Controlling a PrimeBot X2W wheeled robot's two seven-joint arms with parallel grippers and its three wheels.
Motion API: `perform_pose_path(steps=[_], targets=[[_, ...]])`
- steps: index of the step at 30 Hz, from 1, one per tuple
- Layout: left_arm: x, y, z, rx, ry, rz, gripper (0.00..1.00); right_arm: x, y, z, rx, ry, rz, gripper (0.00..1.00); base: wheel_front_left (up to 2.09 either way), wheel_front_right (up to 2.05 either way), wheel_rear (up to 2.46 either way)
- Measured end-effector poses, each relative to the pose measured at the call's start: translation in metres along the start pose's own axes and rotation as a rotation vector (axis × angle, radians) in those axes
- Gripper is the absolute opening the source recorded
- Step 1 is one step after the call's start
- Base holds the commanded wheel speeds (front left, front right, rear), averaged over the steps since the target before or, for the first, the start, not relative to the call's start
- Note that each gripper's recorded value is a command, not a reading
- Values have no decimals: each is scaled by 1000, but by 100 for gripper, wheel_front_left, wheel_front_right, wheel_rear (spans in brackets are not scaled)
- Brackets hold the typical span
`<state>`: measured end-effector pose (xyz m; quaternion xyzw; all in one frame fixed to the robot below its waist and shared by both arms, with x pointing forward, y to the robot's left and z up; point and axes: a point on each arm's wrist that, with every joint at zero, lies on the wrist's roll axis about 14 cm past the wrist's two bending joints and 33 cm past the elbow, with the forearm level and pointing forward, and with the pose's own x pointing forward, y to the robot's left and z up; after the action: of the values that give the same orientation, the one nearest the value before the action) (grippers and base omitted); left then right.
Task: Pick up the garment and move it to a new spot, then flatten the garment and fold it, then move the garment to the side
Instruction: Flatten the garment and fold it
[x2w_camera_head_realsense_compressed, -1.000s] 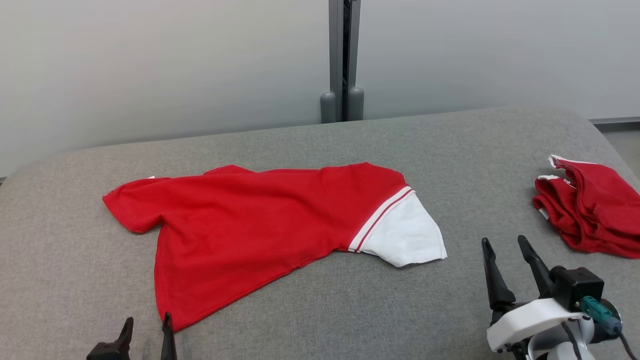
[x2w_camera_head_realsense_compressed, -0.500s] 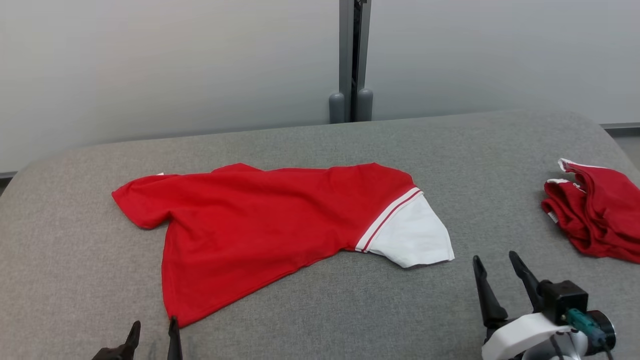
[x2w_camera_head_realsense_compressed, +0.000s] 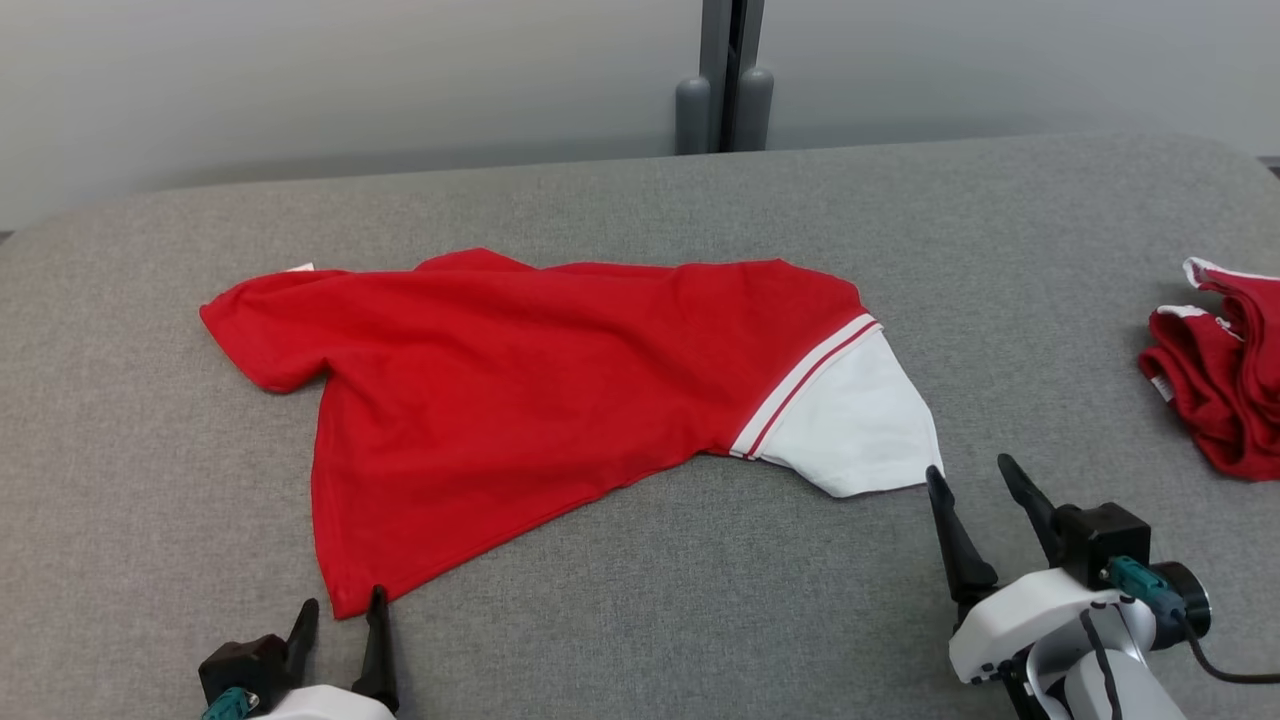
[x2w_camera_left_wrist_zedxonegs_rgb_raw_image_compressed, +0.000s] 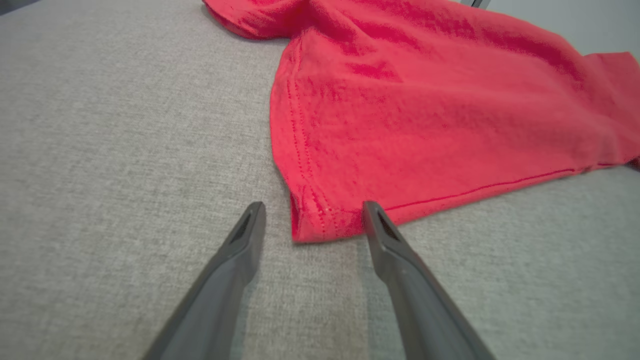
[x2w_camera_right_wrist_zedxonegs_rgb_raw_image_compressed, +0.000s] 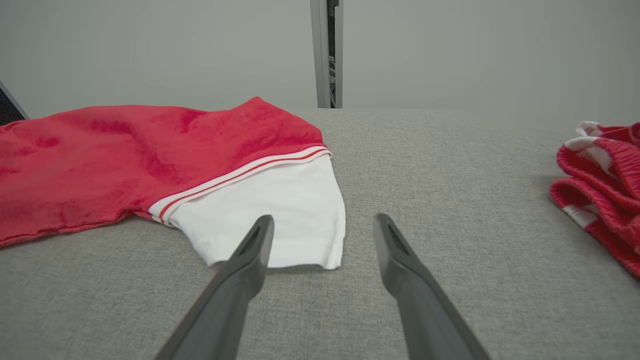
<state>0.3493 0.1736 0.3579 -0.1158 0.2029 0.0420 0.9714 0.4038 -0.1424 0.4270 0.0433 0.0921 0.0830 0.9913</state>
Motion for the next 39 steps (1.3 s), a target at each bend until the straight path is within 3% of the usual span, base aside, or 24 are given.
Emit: perform_pose_path(steps=[1, 2, 3, 4, 15, 16, 17, 18, 19, 27, 34, 39], targets=[[1, -1, -2, -1, 9, -1, 75, 2, -2, -1, 1, 5, -4, 100, 0, 0, 0], [3, -1, -4, -2, 15, 0, 48, 5, -3, -2, 3, 9, -7, 100, 0, 0, 0], [5, -1, -5, -3, 19, 0, 33, 8, -4, -2, 4, 10, -10, 100, 0, 0, 0], [7, -1, -4, -2, 20, -1, 0, 11, -6, -2, 7, 10, -14, 100, 0, 0, 0], [20, -1, -5, 21, 27, -13, 0, 36, -13, -32, 25, 114, -29, 100, 0, 0, 0], [21, 0, -5, 23, 27, -14, 0, 38, -12, -37, 27, 129, -26, 93, 0, 0, 0], [21, 0, -5, 24, 27, -14, 0, 39, -9, -41, 30, 145, -19, 47, 0, 0, 0], [22, 0, -4, 23, 25, -15, 0, 39, -8, -47, 51, 162, -20, 19, 0, 0, 0], [23, 0, -3, 24, 23, -15, 0, 41, -6, -50, 74, 170, -21, 0, 0, 0, 0], [34, -2, 34, 26, -84, -25, 0, 56, 0, -25, 127, 98, -8, 0, 0, 0, 0], [31, -10, 136, 79, -380, -64, 0, 59, -14, 93, 238, -253, -23, 0, 0, 0, 0], [12, -22, 226, 178, -626, -110, 0, 37, -24, 196, 225, -526, 19, 0, 0, 0, 0]])
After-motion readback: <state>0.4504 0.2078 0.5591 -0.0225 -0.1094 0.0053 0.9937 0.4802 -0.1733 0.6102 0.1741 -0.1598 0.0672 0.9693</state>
